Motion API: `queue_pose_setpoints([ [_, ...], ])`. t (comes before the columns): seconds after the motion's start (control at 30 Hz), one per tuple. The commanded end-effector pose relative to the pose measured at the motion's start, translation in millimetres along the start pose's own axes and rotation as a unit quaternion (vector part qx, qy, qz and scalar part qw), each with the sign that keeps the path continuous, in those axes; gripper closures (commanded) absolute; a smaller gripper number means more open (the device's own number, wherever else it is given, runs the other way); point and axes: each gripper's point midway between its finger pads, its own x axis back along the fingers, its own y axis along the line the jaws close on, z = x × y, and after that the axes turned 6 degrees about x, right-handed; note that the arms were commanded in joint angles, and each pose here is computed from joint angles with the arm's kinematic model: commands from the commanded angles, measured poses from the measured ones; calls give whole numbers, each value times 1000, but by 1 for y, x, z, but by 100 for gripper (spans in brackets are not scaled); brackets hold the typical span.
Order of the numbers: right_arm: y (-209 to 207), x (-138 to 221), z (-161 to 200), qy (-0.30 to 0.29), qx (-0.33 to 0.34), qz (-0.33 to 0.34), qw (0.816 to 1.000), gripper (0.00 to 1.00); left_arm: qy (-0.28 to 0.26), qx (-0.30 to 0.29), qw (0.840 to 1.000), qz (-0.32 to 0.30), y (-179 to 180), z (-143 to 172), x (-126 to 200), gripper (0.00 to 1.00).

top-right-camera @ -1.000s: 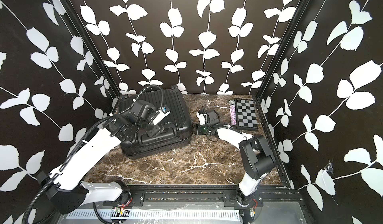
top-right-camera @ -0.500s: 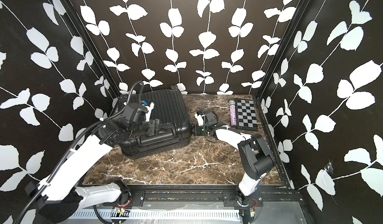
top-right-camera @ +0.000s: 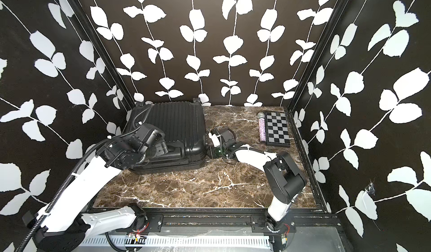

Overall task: Close the suitcase zippers
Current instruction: Adjust the suitcase at the center of the board.

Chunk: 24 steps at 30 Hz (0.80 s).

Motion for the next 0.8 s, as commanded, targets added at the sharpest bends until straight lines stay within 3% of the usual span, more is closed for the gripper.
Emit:
queue_pose_setpoints([
  [0.0, 27, -6, -20, -28, 23, -27, 999, 64, -8, 36, 998, -55, 23, 4, -7, 21],
  [0.33, 56, -22, -15, -16, 48, -43, 998, 65, 19, 93, 991, -96, 33, 19, -38, 19],
  [0.77, 51, -13, -14, -31, 53, -12, 998, 65, 35, 128, 981, -139, 64, 28, -76, 23],
])
